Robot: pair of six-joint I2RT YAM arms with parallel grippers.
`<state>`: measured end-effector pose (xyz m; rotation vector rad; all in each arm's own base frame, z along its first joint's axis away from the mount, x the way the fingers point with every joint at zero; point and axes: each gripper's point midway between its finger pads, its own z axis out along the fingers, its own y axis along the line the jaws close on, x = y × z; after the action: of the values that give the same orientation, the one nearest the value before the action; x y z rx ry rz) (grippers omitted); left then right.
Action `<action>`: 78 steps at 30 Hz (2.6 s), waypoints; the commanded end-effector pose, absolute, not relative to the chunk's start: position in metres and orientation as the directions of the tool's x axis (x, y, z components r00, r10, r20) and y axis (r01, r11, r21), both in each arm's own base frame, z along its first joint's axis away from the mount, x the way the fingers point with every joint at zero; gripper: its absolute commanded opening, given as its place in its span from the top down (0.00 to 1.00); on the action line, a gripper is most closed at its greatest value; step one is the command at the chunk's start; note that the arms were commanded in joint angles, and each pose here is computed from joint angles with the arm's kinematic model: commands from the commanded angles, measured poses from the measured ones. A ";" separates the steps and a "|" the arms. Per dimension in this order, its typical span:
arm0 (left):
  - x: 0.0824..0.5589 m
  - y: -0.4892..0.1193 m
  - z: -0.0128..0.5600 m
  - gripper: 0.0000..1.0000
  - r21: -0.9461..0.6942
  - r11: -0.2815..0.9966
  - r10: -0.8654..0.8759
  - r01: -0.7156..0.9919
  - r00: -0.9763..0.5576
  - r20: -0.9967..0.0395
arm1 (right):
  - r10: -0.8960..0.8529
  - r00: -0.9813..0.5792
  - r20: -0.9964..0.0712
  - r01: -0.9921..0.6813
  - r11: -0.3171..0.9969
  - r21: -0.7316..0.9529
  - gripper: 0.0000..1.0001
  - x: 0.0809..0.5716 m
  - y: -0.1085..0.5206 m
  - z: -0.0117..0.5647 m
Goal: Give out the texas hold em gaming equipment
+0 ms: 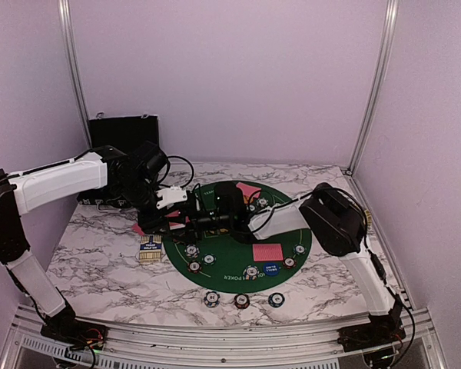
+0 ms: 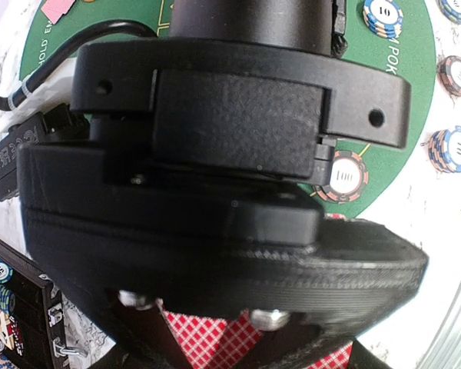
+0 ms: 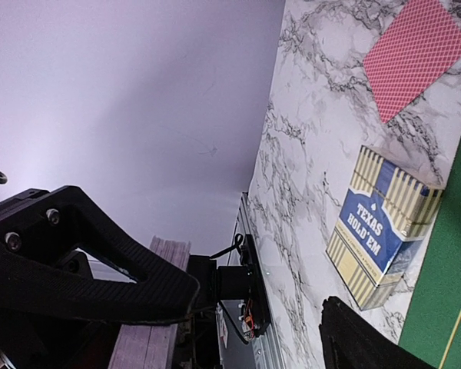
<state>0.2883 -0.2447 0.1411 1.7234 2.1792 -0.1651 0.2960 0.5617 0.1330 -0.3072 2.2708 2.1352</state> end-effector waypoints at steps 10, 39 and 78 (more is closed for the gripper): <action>0.291 -0.247 0.158 1.00 0.159 0.243 0.913 0.957 -0.170 -0.370 | -0.094 -0.976 -0.197 -0.208 0.125 0.970 0.29 0.313 0.531 0.141; 0.294 -0.241 0.146 1.00 0.173 0.238 0.930 0.956 -0.173 -0.323 | -0.096 -0.965 -0.245 -0.255 0.126 0.959 0.43 0.302 0.503 0.169; 0.294 -0.243 0.150 1.00 0.169 0.242 0.925 0.955 -0.174 -0.337 | -0.067 -0.980 -0.189 -0.197 0.153 0.968 0.51 0.312 0.504 0.140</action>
<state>0.2888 -0.2400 0.1375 1.7499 2.1830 -0.1126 0.3089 0.5137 0.1419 -0.2812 2.2962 2.0013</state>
